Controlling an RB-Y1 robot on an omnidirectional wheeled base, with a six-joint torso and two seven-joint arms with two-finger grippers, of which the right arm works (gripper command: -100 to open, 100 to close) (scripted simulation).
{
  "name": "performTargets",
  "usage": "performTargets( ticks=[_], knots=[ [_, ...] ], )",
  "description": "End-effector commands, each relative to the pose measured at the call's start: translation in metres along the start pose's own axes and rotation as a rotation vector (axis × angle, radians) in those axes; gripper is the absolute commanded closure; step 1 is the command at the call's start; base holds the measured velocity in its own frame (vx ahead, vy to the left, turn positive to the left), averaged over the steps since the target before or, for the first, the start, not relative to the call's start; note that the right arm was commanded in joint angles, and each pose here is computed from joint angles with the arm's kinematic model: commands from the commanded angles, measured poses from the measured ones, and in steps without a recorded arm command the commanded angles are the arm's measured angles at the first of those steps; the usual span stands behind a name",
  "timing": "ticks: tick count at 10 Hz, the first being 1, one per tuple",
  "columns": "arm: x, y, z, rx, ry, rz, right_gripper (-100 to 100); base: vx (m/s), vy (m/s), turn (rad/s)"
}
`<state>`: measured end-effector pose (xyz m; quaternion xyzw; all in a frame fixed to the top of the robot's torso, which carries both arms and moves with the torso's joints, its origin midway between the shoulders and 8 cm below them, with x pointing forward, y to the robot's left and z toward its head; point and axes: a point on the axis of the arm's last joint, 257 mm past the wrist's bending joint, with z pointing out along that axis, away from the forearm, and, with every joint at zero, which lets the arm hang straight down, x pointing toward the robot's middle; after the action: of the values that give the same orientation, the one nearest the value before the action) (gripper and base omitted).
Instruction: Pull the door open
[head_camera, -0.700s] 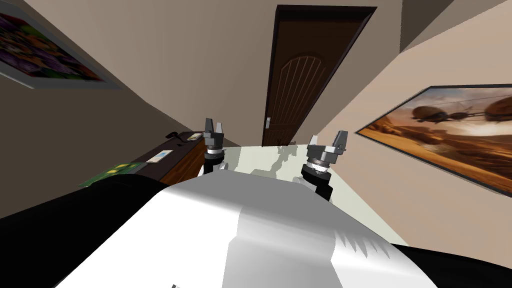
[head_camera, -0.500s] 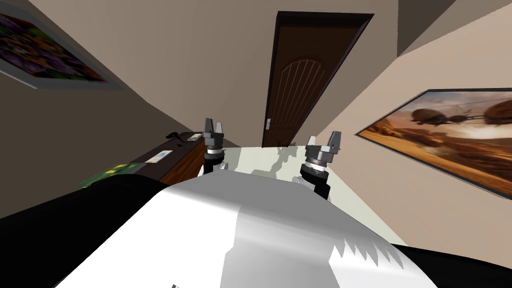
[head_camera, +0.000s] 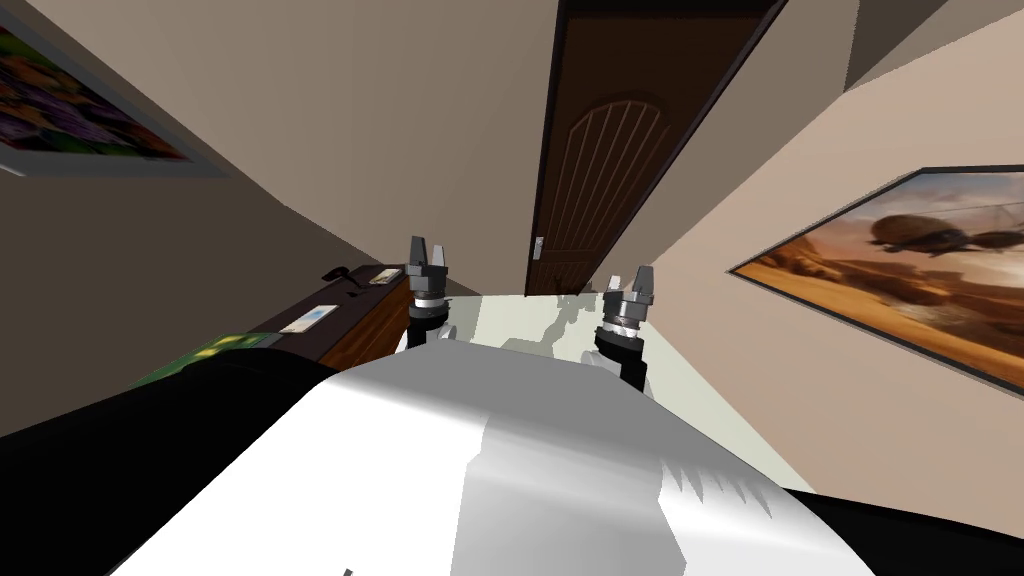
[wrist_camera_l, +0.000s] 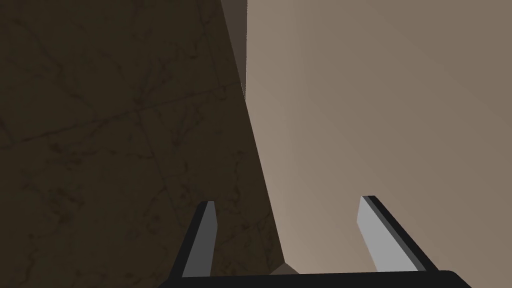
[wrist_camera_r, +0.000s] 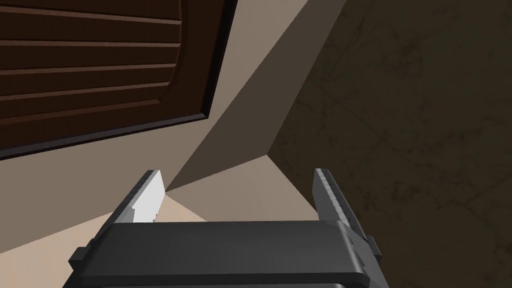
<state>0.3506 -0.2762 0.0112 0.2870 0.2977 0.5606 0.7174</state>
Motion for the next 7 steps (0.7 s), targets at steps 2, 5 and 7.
performTargets(
  ticks=[2,5,7],
  knots=[
    [0.005,-0.017,-0.0004,0.032,0.021,-0.063,-100,0.113,0.006,0.024],
    [0.010,-0.032,-0.0016,0.058,0.039,-0.116,-100,0.086,0.008,0.016],
    [0.014,-0.044,-0.0028,0.076,0.053,-0.155,-100,0.094,0.004,0.019]
  ],
)
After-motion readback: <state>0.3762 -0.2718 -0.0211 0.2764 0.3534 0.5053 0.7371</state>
